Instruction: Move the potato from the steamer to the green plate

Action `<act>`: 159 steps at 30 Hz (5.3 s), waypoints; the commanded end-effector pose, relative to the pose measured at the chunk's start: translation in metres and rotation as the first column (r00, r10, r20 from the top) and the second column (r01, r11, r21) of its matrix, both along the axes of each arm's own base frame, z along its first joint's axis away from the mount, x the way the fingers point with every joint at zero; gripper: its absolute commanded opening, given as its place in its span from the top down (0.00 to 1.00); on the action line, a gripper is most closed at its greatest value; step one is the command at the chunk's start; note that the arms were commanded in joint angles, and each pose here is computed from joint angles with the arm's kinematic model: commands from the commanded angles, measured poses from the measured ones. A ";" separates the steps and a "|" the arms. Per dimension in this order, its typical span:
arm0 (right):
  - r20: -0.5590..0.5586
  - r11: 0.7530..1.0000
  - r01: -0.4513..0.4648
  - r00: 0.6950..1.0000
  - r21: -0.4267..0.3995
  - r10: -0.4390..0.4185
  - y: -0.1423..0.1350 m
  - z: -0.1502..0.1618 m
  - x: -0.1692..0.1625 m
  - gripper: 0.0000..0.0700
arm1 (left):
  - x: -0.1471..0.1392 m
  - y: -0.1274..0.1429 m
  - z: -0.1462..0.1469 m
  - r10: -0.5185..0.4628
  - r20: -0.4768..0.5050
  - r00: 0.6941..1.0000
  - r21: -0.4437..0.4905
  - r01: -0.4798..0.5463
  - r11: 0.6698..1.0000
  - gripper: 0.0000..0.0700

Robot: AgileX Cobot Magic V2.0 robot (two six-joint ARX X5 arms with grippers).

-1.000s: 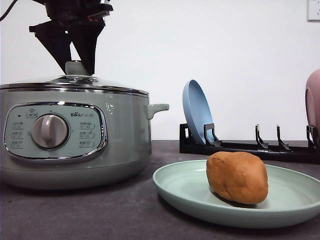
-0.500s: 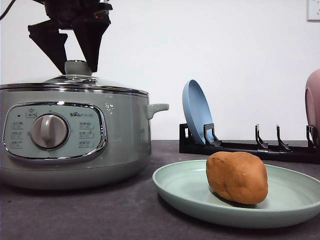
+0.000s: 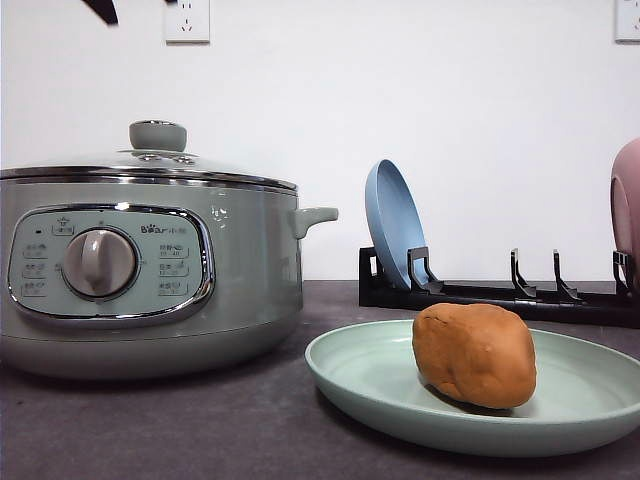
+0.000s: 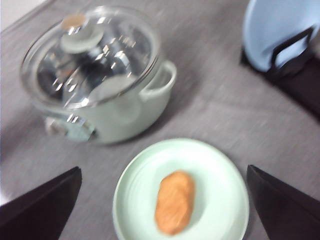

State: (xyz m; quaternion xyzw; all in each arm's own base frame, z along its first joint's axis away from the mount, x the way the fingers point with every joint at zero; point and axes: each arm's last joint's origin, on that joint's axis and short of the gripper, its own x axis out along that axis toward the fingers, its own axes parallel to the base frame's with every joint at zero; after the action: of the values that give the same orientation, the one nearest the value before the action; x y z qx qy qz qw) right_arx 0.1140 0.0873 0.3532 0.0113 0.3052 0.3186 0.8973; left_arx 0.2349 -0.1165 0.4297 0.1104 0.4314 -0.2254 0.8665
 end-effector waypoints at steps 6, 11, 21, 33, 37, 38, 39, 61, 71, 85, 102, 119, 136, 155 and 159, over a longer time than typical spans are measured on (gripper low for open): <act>-0.110 0.988 -0.139 0.983 0.070 0.146 0.002 0.000 -0.007 0.05 | -0.029 0.000 0.021 -0.104 0.027 0.994 -0.111 0.106 0.988 0.33; -0.147 0.960 -0.242 0.954 0.141 0.262 0.005 0.000 -0.010 0.05 | -0.040 -0.002 0.026 -0.172 0.027 0.985 -0.170 0.174 0.970 0.33; -0.147 0.961 -0.240 0.955 0.138 0.259 0.005 0.000 -0.010 0.13 | -0.041 -0.001 0.025 -0.174 0.008 0.985 -0.163 0.173 0.971 0.46; -0.130 0.960 -0.249 0.955 0.132 0.266 0.005 0.001 -0.010 1.00 | -0.041 -0.002 0.025 -0.174 0.016 0.985 -0.166 0.174 0.971 1.00; -0.130 0.959 -0.249 0.955 0.132 0.266 0.005 0.001 -0.010 1.00 | -0.041 -0.002 0.025 -0.174 0.017 0.985 -0.166 0.175 0.971 1.00; -0.130 0.959 -0.249 0.955 0.132 0.266 0.005 0.001 -0.010 1.00 | -0.041 -0.002 0.025 -0.174 0.017 0.985 -0.166 0.175 0.971 1.00; -0.130 0.959 -0.249 0.955 0.132 0.266 0.005 0.001 -0.010 1.00 | -0.041 -0.002 0.025 -0.174 0.017 0.985 -0.166 0.175 0.971 1.00; -0.130 0.959 -0.249 0.955 0.132 0.266 0.005 0.001 -0.010 1.00 | -0.045 0.012 0.036 -0.150 0.120 0.981 -0.138 0.166 0.976 1.00; -0.130 0.959 -0.249 0.955 0.132 0.266 0.005 0.001 -0.010 1.00 | -0.093 0.085 0.076 0.155 0.593 0.790 -0.243 -0.008 0.970 1.00; -0.130 0.959 -0.249 0.955 0.132 0.266 0.005 0.001 -0.010 1.00 | -0.131 0.129 -0.046 0.334 0.829 0.448 -0.214 -0.296 0.931 1.00; -0.130 0.959 -0.249 0.955 0.132 0.266 0.005 0.001 -0.010 1.00 | -0.138 0.134 -0.224 0.431 0.759 0.487 -0.201 -0.455 0.868 1.00; -0.129 0.959 -0.249 0.955 0.132 0.266 0.005 0.001 -0.010 1.00 | -0.141 0.134 -0.281 0.453 0.668 0.590 -0.160 -0.481 0.862 1.00; -0.126 0.959 -0.250 0.956 0.133 0.266 0.005 0.001 -0.010 1.00 | -0.141 0.133 -0.281 0.451 0.669 0.590 -0.161 -0.478 0.864 1.00; -0.029 0.961 -0.256 0.965 0.101 0.260 -0.002 0.006 -0.013 1.00 | -0.141 0.133 -0.281 0.451 0.670 0.590 -0.161 -0.478 0.864 1.00; 0.187 0.971 -0.219 0.962 0.096 0.199 -0.018 0.018 -0.015 1.00 | -0.141 0.133 -0.281 0.451 0.669 0.590 -0.161 -0.478 0.864 1.00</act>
State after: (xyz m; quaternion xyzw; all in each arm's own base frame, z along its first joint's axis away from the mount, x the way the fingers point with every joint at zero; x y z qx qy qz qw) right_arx 0.0992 0.0710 0.3678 0.0281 0.2345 0.4236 0.8745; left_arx 0.0933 0.0166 0.1567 0.0880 0.0835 0.0727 0.9900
